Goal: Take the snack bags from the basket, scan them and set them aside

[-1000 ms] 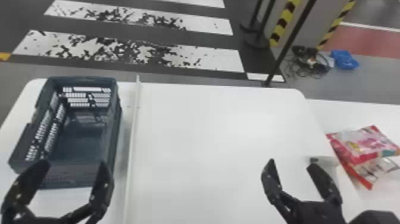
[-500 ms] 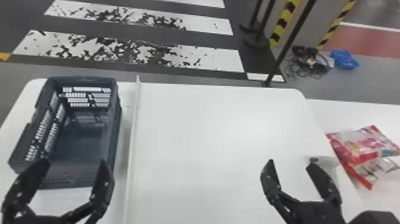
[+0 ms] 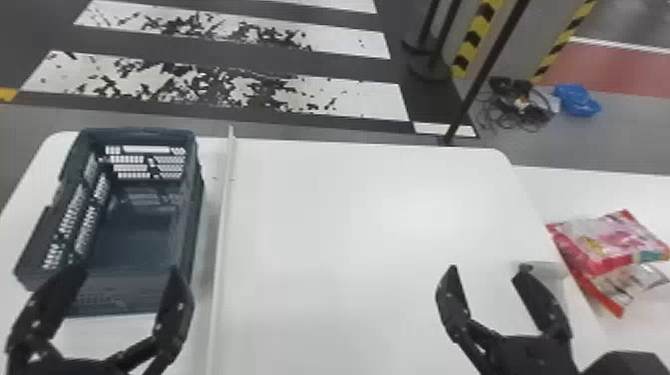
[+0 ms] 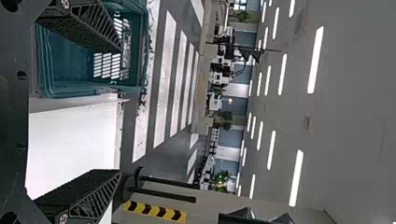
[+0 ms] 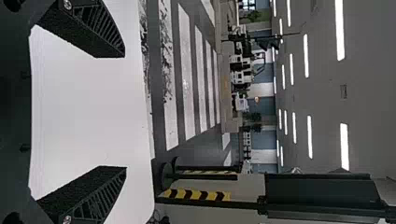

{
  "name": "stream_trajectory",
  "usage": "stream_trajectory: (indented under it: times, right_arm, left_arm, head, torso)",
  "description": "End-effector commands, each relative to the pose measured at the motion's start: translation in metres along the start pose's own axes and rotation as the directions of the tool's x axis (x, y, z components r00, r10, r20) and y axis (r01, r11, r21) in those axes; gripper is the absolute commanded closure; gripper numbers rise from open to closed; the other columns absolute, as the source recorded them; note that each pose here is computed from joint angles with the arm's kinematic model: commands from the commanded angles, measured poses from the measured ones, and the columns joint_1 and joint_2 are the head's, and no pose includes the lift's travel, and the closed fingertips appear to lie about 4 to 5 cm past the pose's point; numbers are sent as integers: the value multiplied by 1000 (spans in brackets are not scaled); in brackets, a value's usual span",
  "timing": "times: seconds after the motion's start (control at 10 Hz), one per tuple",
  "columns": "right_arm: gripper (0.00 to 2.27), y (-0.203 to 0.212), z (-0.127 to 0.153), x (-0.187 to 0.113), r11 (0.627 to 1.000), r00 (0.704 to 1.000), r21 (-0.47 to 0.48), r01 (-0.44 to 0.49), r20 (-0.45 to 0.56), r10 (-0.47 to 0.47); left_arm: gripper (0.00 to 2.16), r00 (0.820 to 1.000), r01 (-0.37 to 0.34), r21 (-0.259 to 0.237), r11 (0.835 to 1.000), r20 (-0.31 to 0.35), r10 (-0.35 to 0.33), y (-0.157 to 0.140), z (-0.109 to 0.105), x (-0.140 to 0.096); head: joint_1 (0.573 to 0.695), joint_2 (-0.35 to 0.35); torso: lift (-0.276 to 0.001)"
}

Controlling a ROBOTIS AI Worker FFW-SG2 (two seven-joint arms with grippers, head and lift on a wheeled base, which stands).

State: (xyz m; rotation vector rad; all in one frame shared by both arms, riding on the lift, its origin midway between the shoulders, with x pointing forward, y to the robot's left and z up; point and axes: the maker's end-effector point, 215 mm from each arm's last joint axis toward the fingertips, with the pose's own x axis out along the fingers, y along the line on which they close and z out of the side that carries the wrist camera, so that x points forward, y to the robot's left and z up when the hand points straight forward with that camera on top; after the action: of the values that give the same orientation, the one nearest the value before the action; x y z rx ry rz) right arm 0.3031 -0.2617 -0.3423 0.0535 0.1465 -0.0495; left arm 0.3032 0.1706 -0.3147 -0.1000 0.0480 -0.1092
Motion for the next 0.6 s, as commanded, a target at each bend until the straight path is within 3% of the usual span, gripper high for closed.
stream_trajectory:
  times: [0.0, 0.5]
  right_arm:
    - [63, 0, -1, 0, 1000, 1000, -2, -2, -1, 2]
    - [63, 2, 0, 0, 1000, 1000, -1, -4, 0, 4]
  left_arm:
    - [70, 1000, -1, 0, 1000, 3, 1, 0, 1, 1]
    - [70, 1000, 4, -3, 1000, 11, -4, -3, 4, 2]
  head:
    - [695, -178]
    - [695, -178]
  torso:
    - [-75]
    - [-75]
